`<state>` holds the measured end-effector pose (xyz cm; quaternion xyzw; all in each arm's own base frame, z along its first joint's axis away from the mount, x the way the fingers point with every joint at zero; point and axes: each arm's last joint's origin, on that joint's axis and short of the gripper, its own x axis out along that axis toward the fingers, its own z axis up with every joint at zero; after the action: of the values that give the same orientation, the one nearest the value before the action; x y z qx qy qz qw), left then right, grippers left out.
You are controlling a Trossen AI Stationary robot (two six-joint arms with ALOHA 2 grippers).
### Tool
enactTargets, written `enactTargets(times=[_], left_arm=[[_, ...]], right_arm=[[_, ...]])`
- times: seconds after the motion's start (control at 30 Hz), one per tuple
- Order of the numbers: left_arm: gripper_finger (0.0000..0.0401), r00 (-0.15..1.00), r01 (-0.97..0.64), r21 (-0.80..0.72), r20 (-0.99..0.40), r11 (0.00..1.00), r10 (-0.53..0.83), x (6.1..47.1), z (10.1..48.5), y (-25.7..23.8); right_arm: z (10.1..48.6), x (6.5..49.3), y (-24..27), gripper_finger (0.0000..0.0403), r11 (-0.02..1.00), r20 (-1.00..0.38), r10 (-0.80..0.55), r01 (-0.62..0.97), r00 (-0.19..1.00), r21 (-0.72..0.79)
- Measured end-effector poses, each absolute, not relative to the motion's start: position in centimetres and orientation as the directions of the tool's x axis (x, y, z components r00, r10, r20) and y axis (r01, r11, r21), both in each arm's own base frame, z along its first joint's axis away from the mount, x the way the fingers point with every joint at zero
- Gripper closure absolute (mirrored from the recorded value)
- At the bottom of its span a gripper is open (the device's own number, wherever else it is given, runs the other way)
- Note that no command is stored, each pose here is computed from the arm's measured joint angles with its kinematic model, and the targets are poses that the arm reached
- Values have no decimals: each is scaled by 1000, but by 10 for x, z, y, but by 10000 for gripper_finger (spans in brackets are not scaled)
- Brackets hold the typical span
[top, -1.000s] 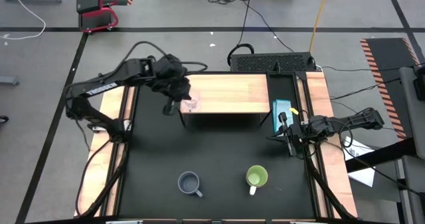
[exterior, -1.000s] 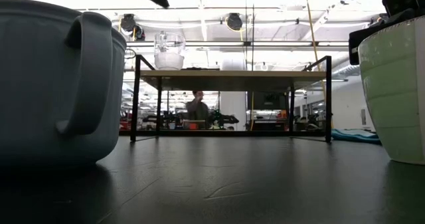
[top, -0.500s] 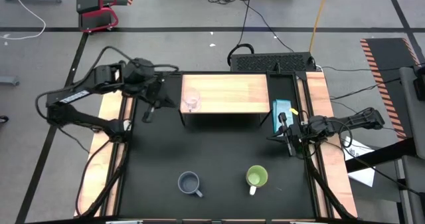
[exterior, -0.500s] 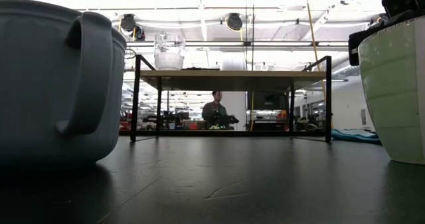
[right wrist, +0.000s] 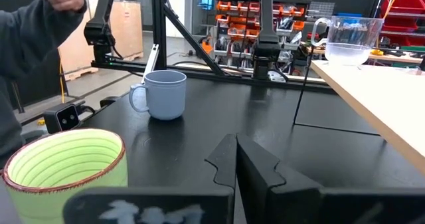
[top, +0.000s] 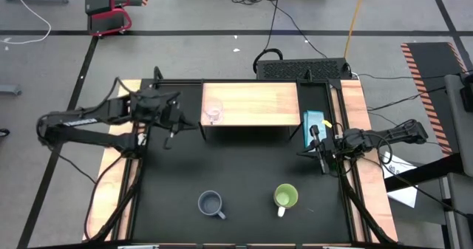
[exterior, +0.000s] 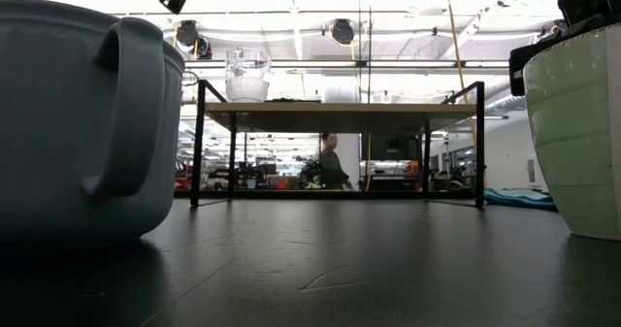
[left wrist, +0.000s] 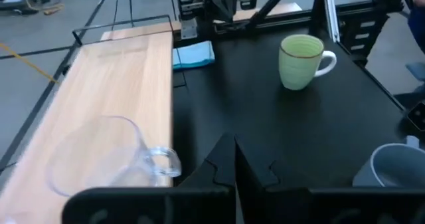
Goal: Stack small to large cups/mugs on shelf
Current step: Put the gray mug on the shelf
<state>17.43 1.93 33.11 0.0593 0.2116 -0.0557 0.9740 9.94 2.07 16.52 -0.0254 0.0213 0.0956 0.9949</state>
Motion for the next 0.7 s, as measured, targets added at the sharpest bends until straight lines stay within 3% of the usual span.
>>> enactTargets(times=[0.7], left_arm=[[401, 964, 84, 200, -263, 976, -29, 149, 271, -17]], right_arm=[[165, 99, 21, 403, 979, -51, 190, -193, 981, -64]])
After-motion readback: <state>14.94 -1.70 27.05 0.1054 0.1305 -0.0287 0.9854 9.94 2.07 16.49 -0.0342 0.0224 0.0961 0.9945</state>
